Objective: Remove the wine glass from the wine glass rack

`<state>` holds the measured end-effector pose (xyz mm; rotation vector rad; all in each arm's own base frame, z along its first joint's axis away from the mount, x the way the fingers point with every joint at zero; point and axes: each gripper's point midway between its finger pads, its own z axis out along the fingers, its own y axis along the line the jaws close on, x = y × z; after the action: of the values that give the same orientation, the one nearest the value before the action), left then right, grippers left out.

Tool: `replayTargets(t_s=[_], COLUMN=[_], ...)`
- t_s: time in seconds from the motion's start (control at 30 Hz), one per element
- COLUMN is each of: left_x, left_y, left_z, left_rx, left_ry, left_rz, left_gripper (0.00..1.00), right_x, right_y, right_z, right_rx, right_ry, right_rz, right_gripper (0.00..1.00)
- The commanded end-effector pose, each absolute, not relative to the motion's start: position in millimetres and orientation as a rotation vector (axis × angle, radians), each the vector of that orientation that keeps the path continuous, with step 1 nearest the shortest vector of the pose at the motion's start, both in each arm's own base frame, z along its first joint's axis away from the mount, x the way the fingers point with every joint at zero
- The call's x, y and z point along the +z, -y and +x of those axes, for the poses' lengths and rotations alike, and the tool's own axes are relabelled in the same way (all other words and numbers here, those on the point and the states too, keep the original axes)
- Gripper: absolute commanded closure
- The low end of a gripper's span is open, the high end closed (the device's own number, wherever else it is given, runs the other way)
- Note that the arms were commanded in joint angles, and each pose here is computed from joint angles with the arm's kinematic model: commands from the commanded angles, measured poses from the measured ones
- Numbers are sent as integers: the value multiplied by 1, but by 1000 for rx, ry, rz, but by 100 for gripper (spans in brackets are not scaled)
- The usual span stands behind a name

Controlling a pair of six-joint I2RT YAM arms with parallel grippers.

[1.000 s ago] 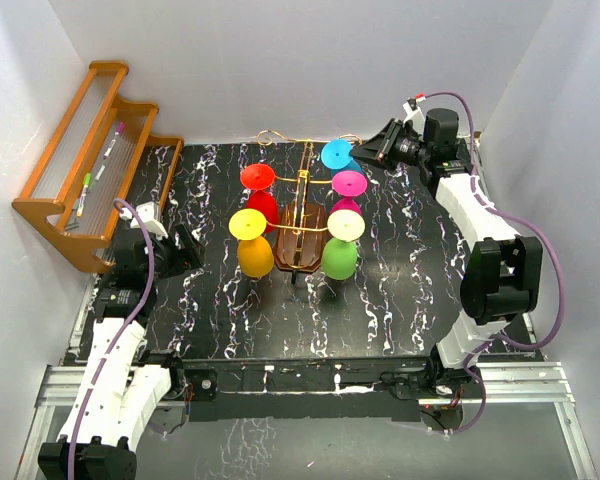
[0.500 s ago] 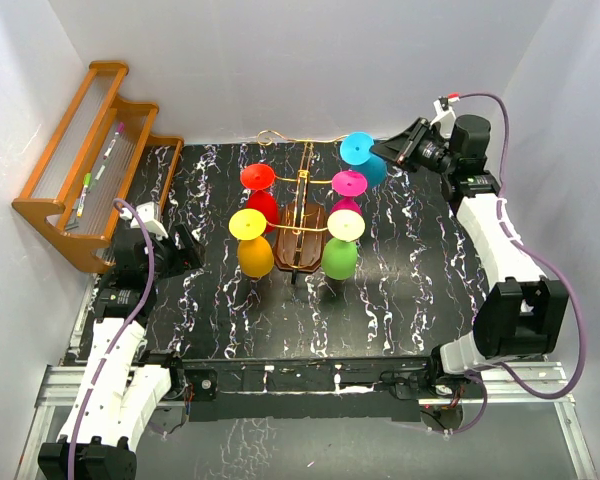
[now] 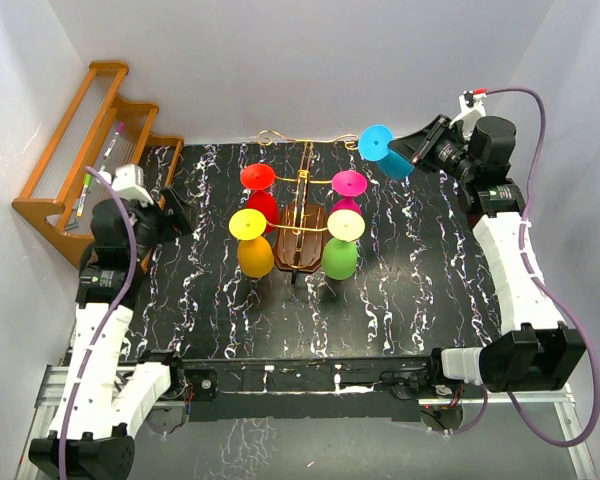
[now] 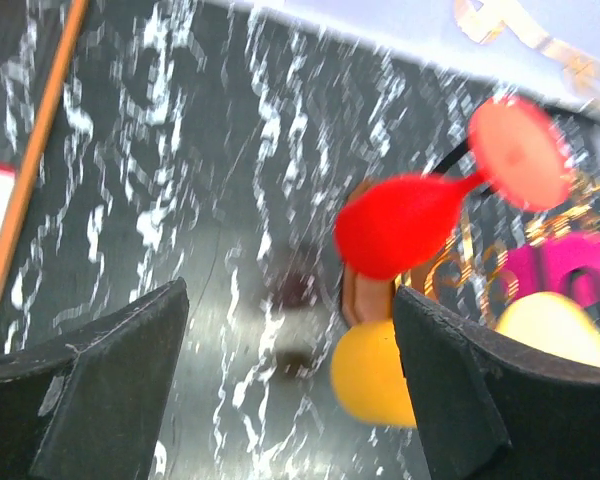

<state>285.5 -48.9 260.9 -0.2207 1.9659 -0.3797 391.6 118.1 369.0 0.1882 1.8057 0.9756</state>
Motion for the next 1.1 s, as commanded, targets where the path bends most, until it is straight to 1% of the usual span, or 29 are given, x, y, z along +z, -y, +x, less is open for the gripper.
replayTargets(t_s=[0.0,0.07,0.13,0.23,0.37,0.53,0.63,0.77,1.07], left_x=[351,381,416,450,483,505,508,502,489], left_y=[61,76,104,140,174,188,200,218,244], left_z=[289,289,284,274,256,241,234,232,242], left_rx=[-462,-555,-723,-980,-1320,-1591,-1646,-1623,-1640], left_ry=[-1772,-1717,-1651,-1581,-1468,-1377,-1378,-1418,-1488], left_rz=[-140,-88,20,168,331,428,484,542,540], left_gripper=[19,21,21,22,22,24,25,23,25], right_x=[430,444,456,475,498,516,521,529,546], right_y=[-111,-118,-125,-135,-145,-155,-161,-165,-188], right_z=[372,360,348,328,300,272,263,263,263], right_rx=[902,936,971,1022,1074,1136,1181,1206,1297], right_ry=[-1668,-1647,-1624,-1585,-1534,-1488,-1472,-1460,-1433], right_rz=[90,36,-23,-114,-226,-337,-401,-441,-536], right_gripper=[92,92,92,92,92,92,92,92,92])
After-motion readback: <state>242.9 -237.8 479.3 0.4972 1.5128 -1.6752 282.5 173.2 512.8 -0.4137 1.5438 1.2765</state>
